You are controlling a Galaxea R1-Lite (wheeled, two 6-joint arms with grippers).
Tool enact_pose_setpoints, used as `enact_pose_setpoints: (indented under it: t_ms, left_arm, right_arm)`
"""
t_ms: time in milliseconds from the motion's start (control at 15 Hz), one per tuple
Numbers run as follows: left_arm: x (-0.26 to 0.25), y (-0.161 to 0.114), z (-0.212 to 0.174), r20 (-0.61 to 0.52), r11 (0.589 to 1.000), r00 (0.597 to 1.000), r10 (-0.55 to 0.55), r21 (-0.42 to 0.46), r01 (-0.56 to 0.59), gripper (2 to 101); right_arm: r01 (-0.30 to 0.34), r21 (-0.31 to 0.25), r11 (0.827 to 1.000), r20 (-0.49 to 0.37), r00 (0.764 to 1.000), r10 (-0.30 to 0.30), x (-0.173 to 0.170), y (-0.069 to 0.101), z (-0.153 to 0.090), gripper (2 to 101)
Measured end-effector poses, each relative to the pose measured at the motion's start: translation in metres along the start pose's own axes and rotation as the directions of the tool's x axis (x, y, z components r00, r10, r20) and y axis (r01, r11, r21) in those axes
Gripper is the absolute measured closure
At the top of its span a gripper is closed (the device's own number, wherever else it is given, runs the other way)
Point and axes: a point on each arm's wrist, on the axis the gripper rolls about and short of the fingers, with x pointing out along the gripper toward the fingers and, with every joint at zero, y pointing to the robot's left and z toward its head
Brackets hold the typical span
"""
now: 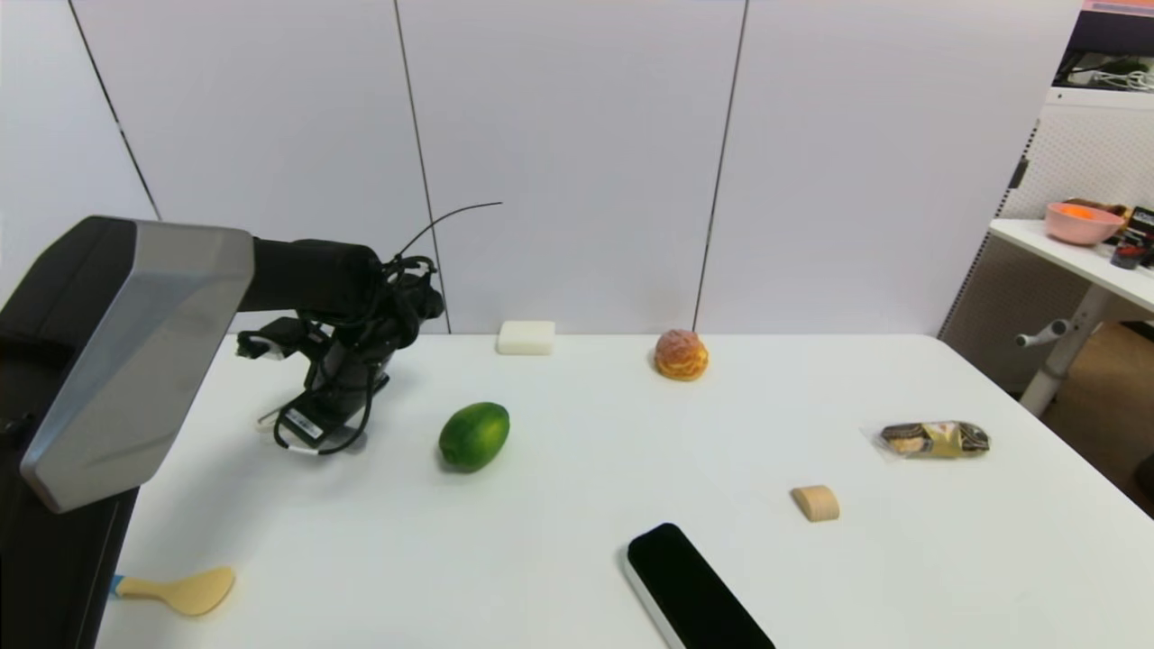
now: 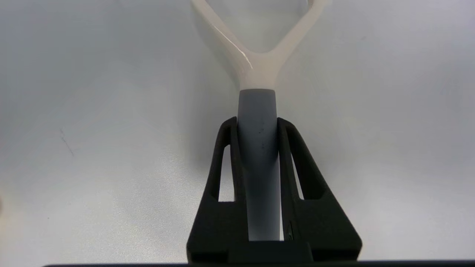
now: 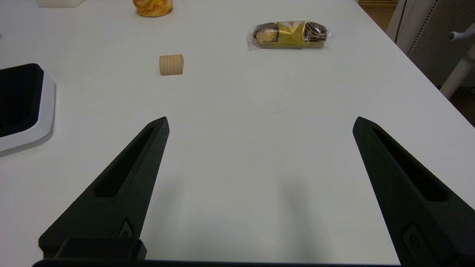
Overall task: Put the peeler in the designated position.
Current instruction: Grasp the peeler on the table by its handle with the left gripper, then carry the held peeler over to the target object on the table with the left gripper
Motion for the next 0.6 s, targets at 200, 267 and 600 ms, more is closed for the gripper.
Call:
enact_pose_setpoints:
  t_ms: [200, 267, 600]
  left_arm:
    - [-0.024, -0.003, 0.018, 0.022, 0.992, 0.996, -0.087, 0.09, 0.085, 86.7]
    - [-0.032, -0.002, 0.024, 0.033, 0.985, 0.993, -0.117, 0.135, 0.112, 86.7]
    - [-0.084, -0.001, 0.04, 0.092, 0.857, 0.935, -0.341, 0.438, 0.27, 86.7]
  right_arm:
    - [0.0, 0.0, 1.0, 0.0, 1.0, 0.0, 0.0, 0.0, 0.0, 4.3]
    - [0.001, 0.0, 1.0, 0.0, 1.0, -0.001, 0.0, 0.0, 0.0, 4.3]
    - [0.0, 0.0, 1.0, 0.0, 1.0, 0.0, 0.0, 0.0, 0.0, 4.3]
